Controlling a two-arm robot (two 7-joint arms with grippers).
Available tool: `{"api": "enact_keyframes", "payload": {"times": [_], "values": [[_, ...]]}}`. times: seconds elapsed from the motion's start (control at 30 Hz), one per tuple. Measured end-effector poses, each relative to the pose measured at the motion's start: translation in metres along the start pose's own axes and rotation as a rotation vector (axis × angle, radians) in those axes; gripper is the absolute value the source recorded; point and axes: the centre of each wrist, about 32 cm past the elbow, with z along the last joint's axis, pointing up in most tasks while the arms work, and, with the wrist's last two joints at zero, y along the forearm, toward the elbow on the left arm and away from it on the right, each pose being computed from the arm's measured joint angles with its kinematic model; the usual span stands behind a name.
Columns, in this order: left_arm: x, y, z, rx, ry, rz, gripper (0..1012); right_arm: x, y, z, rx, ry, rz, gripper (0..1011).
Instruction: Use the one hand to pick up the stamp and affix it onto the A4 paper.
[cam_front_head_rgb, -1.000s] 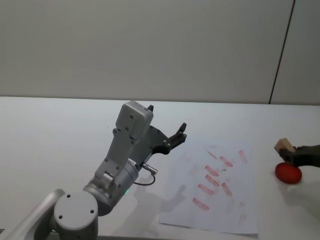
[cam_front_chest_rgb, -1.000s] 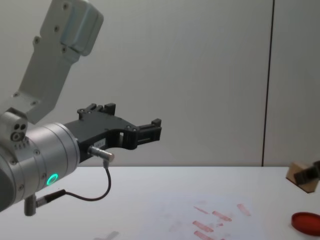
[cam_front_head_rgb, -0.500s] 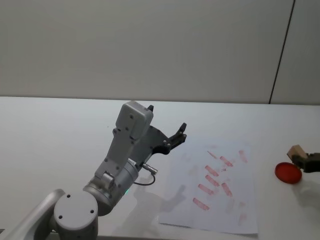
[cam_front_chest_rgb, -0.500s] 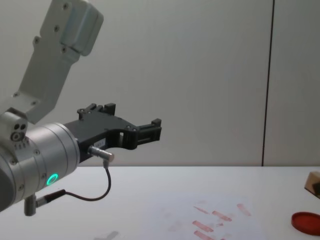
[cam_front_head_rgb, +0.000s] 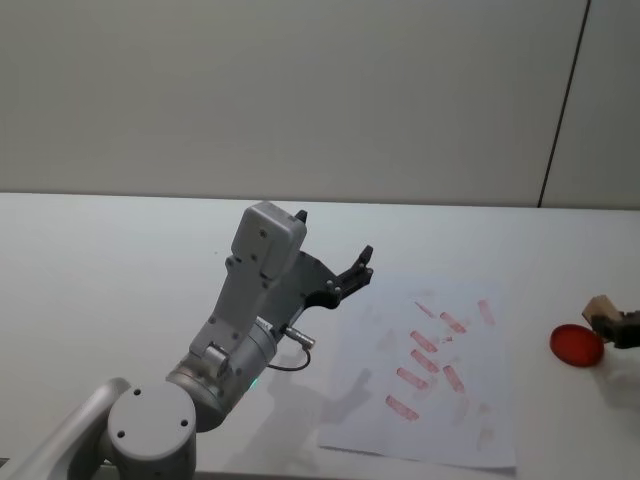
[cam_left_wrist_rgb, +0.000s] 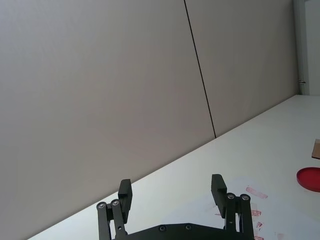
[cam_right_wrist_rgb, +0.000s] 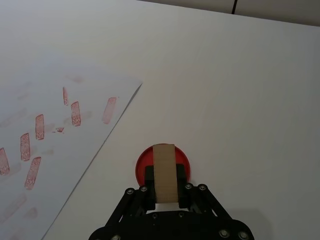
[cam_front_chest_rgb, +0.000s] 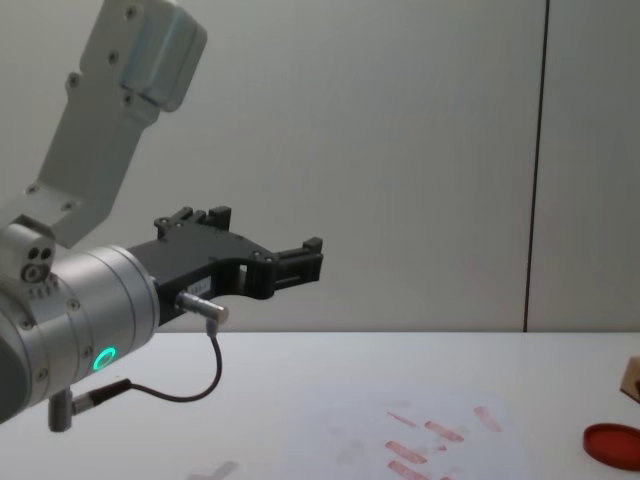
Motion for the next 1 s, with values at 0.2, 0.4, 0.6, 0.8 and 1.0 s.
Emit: {"api": "enact_keyframes", "payload": {"times": [0.2, 0.4, 0.6, 0.8, 1.0], "values": [[0.0000, 0.0000, 0.0000, 0.000, 0.000, 0.000, 1002, 0.002, 0.005, 0.000, -0.011, -0.008, 0.003, 217], [0.0000, 0.0000, 0.0000, 0.000, 0.000, 0.000, 1002, 0.002, 0.009, 0.000, -0.025, -0.020, 0.007, 217], [0.0000, 0.0000, 0.0000, 0.000, 0.000, 0.000, 1002, 0.002, 0.014, -0.002, -0.042, -0.033, 0.012, 217], [0.0000, 0.0000, 0.0000, 0.000, 0.000, 0.000, 1002, 0.002, 0.017, -0.003, -0.048, -0.039, 0.015, 217], [0.0000, 0.0000, 0.0000, 0.000, 0.000, 0.000, 1002, 0.003, 0.019, -0.002, -0.049, -0.042, 0.015, 217]]}}
